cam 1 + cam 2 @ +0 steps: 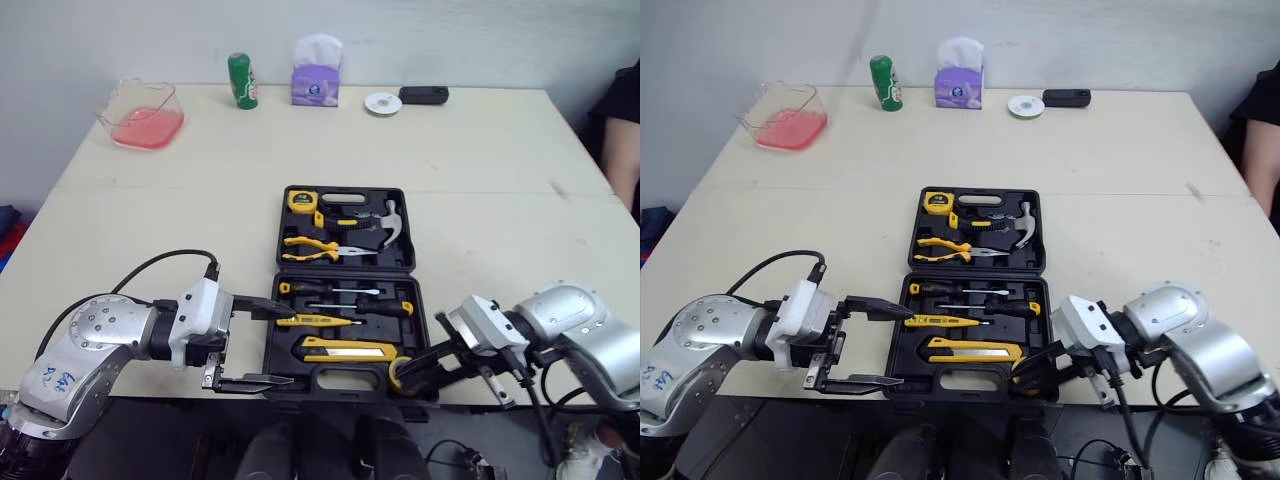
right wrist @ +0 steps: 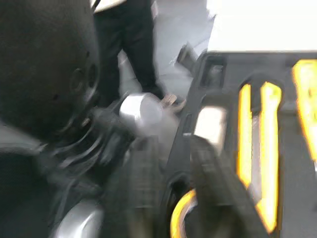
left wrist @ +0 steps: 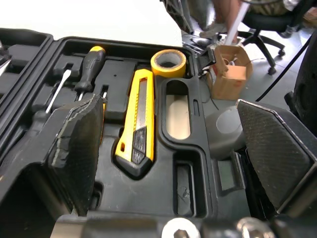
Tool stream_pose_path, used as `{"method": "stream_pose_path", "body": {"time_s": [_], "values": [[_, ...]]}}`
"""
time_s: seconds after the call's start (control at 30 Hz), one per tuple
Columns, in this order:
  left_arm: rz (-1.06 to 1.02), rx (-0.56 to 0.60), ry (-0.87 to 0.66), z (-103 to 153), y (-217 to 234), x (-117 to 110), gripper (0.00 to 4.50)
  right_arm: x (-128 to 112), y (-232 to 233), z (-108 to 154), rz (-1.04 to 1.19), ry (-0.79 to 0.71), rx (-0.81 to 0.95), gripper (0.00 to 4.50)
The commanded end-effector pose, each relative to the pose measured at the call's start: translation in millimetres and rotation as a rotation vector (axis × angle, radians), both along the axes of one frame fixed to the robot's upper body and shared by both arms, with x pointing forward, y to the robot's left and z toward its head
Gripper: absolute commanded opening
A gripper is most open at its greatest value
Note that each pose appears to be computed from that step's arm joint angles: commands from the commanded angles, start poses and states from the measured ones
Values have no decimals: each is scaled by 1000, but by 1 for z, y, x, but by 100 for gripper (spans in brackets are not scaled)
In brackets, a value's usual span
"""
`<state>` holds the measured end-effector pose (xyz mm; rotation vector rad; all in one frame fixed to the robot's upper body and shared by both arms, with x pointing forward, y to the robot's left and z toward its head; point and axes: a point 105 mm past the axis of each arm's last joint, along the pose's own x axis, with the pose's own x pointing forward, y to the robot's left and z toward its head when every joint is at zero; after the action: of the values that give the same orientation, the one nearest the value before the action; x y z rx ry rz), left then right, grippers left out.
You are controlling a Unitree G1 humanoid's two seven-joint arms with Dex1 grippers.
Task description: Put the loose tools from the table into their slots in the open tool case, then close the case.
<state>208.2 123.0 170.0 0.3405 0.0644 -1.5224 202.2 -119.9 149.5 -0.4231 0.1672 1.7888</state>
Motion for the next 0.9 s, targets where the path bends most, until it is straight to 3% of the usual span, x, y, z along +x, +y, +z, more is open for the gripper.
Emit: {"method": "stream_pose_path", "body": {"time_s": [0.03,0.53,0.73,0.9], "values": [[-4,10,-30,7,3,-1,450,7,0,-13,-39,-55,12,5],[64,44,3,6,18,-10,450,12,-36,-100,-163,18,-96,5],[148,5,22,7,24,-6,450,14,-32,-94,-158,-21,-52,5],[246,-8,25,7,35,1,450,16,-33,-60,-201,-38,-18,5]]}}
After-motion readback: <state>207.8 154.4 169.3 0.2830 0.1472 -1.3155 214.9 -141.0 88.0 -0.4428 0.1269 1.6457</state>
